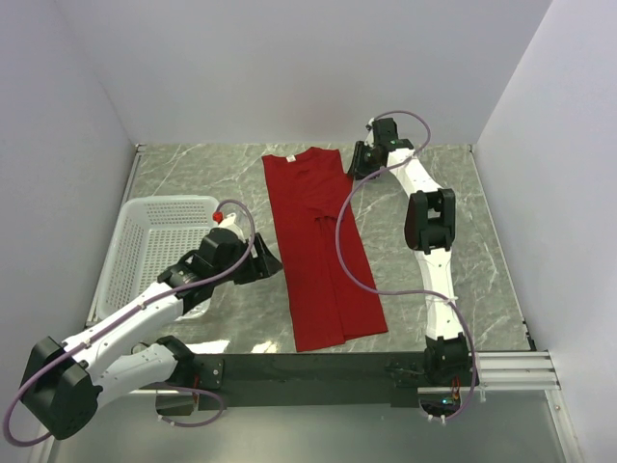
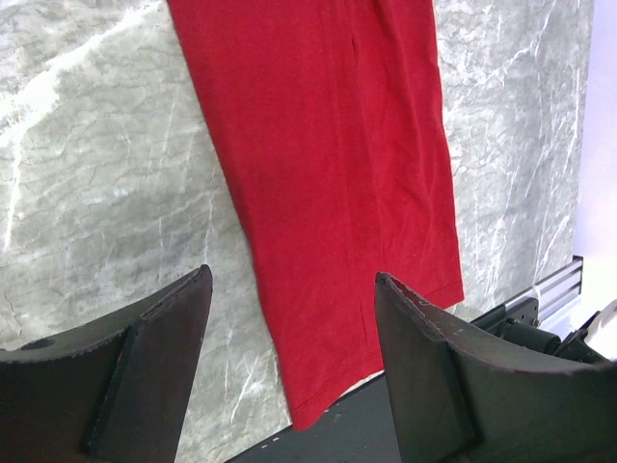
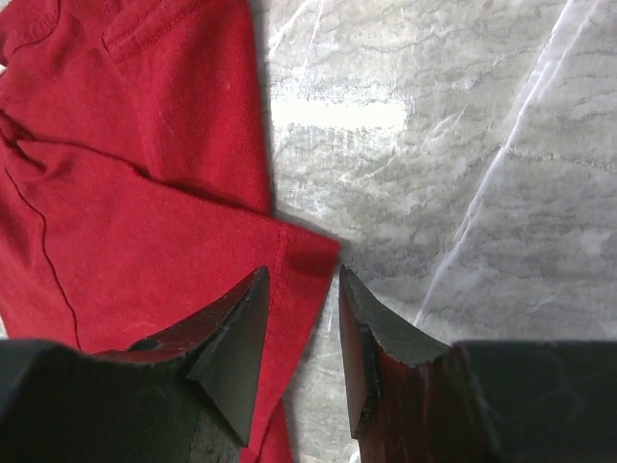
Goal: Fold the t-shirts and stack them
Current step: Fold the tshirt
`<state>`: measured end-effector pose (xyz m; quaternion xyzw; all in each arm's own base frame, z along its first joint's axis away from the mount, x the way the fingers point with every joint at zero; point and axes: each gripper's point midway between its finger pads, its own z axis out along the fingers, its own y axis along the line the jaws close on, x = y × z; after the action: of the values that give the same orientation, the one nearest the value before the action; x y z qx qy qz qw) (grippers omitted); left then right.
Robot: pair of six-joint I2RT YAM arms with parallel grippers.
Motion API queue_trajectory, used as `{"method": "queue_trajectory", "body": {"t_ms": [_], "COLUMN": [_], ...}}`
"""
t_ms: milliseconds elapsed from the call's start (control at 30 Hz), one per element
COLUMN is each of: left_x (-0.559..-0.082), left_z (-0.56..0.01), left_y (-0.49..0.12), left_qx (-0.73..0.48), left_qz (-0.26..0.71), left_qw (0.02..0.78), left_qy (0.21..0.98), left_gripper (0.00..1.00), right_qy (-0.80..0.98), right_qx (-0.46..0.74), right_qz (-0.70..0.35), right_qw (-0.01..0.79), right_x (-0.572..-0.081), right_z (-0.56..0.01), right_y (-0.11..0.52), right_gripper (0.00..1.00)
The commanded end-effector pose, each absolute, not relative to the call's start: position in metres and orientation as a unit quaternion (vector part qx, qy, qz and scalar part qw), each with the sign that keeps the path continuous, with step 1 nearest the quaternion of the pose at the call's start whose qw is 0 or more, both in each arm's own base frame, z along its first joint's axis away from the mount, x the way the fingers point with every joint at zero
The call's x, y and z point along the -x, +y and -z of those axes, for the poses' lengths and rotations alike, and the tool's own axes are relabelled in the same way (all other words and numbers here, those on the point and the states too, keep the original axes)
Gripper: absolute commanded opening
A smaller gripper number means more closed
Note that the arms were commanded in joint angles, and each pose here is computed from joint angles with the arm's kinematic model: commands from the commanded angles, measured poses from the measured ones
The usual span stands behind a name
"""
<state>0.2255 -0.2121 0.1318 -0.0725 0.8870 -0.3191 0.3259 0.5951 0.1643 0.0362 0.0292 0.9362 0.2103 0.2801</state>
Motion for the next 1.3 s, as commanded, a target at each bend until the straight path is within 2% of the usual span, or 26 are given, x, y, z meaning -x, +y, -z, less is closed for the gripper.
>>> {"method": "queue_trajectory", "body": {"t_ms": [0,533,733,833,933,1067,1267], "left_x": [-0.2340,-0.2323,-0.2329,-0.2335,-0.2346,-0.2351,-0.2361], "left_z": [-0.1543,-0.1545,-0.1564,-0.1570,-0.1578,-0.1582,-0.1599], "left_y": [-0.2177,-0.2152,-0.2147,-0.2156,-0.2164,-0.2170,-0.2164], "left_qx": [0.067,0.073,0.075,0.073,0.073,0.072,0.073], "left_qz": [0.336,0.334,0.333,0.333,0.332,0.332,0.331], "left_qw": [0.346,0.345,0.347,0.347,0.347,0.346,0.347], "left_qy": [0.874,0.874,0.873,0.874,0.874,0.875,0.874], "left_gripper": [0.74,0.74,0.74,0.74,0.74,0.74,0.74], "right_qy": [0.932,0.934,0.935,0.935,0.936,0.935,0.936], "right_qx": [-0.017,-0.036,-0.036,-0.035,-0.038,-0.050,-0.061], "right_qz": [-0.203,-0.190,-0.190,-0.191,-0.186,-0.185,-0.184], "right_qw": [0.298,0.300,0.298,0.298,0.297,0.298,0.292], "right_x": [-0.6026,-0.6058,-0.6064,-0.6064,-0.6058,-0.6034,-0.6011], "right_z": [-0.0469,-0.0425,-0.0412,-0.0417,-0.0421,-0.0431,-0.0386], "right_y": [0.1720,0.1681,0.1675,0.1687,0.1679,0.1664,0.1693], "right_gripper": [0.42,0.42,0.33,0.31,0.32,0.40,0.41]}}
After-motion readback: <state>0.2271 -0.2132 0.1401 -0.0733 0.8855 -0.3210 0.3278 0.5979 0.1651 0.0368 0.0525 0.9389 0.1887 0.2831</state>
